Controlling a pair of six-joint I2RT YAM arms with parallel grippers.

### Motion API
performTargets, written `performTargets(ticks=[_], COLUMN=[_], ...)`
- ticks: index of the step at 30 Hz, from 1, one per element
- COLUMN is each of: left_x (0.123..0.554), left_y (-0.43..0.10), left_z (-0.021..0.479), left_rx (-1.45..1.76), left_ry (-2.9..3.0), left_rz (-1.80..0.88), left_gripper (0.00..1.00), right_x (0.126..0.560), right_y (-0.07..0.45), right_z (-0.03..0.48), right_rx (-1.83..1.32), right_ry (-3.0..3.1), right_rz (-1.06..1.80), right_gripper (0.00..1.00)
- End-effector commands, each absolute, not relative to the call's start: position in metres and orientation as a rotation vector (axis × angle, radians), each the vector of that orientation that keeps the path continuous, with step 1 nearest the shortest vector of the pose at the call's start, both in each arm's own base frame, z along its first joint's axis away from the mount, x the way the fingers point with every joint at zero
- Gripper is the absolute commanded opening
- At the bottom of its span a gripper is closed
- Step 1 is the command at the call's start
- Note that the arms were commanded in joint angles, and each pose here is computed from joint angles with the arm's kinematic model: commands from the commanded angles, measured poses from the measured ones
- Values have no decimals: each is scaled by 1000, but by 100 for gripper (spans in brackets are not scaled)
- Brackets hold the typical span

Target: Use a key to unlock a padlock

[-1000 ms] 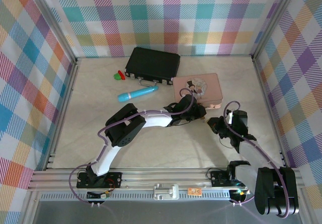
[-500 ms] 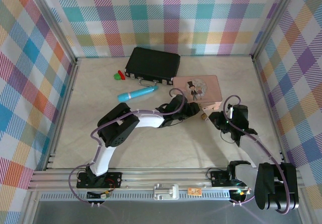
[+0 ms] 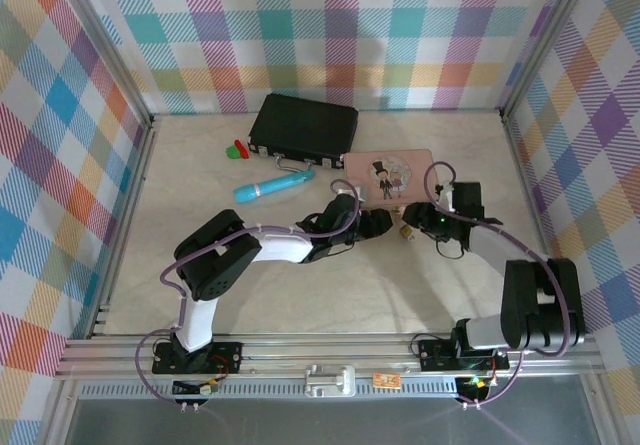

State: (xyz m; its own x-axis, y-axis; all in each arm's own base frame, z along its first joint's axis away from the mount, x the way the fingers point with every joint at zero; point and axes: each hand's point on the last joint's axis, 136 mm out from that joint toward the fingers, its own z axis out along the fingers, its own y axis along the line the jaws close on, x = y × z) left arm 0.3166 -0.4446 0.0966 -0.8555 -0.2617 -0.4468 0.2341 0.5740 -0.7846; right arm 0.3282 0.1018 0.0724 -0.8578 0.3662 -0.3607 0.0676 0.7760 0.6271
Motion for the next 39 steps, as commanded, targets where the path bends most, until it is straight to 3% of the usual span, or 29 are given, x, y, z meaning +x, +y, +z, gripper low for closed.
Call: performTargets(ticks=[1, 11, 19, 36, 39], left_x=[313, 320, 341, 351, 353], left_y=[-444, -442, -456, -480, -482], left_z=[83, 62, 61, 17, 10], left_rx=[-9, 7, 51, 97, 95], left_ry=[2242, 2206, 2184, 2329, 2353], left_rz=[-1186, -1076, -1045, -878, -855], left_gripper=[52, 56, 58, 53, 46], right_x=[349, 352, 335, 310, 308], right_y=[120, 156, 112, 91, 90], right_z=[81, 83, 104, 142, 141], right_rx=[185, 209, 277, 355, 365], right_ry=[2460, 2459, 2480, 2325, 2324], right_rz=[901, 1204, 815, 737, 736], right_gripper=[55, 51, 55, 58, 58])
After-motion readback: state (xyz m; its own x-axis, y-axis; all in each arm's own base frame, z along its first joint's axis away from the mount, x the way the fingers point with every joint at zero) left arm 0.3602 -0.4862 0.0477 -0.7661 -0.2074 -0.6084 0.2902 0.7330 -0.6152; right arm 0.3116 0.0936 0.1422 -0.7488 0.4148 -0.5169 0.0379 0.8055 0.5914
